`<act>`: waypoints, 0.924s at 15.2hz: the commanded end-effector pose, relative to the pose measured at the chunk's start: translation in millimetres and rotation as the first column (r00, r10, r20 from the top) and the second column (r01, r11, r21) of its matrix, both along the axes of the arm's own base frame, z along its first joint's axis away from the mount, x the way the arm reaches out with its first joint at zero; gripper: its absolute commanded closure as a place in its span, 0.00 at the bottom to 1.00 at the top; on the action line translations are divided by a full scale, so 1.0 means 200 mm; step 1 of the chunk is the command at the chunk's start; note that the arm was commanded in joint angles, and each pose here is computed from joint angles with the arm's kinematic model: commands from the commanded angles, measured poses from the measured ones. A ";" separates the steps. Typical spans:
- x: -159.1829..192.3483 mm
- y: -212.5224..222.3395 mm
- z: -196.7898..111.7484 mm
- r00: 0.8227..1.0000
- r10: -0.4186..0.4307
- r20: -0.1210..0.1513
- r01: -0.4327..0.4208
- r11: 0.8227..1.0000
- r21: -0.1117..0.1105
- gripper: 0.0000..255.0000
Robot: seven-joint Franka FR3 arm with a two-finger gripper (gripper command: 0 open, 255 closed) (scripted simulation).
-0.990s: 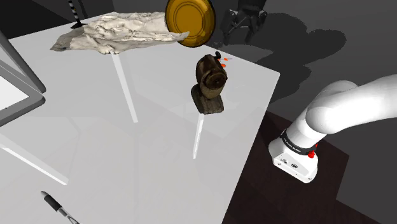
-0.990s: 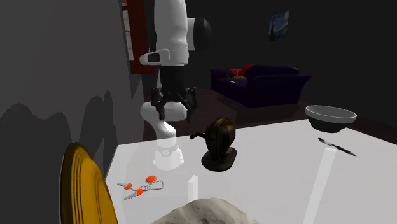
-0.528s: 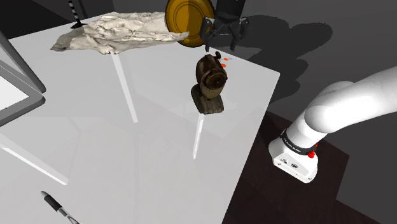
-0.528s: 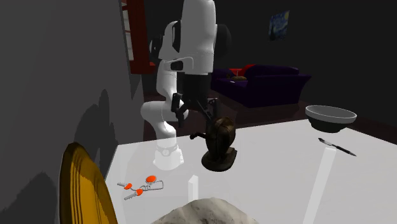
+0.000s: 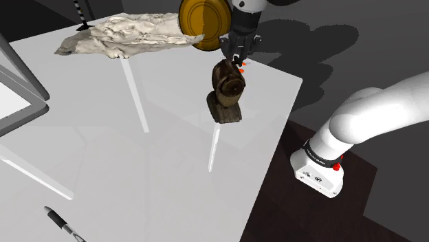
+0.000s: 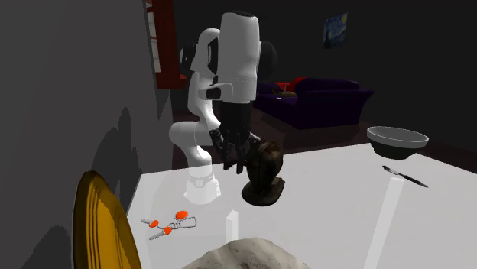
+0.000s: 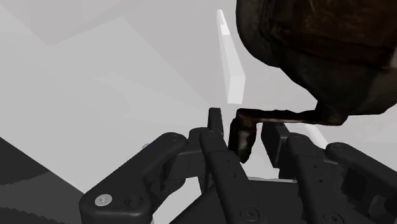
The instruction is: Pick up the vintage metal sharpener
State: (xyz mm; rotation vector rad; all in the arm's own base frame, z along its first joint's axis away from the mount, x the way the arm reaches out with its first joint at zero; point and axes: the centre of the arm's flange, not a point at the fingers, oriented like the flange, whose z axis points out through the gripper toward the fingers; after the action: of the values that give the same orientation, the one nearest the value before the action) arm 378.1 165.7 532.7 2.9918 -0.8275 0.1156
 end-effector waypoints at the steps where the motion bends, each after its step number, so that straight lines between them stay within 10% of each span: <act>1: 0.00 0.00 0.00 1.000 0.000 0.000 0.000 1.000 0.000 1.00; 14: 0.00 0.00 0.15 1.000 0.000 0.000 0.000 1.000 0.000 1.00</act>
State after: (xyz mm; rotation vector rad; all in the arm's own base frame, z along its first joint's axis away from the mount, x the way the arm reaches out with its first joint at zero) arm 378.9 165.2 558.0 2.9913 -0.8269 0.1142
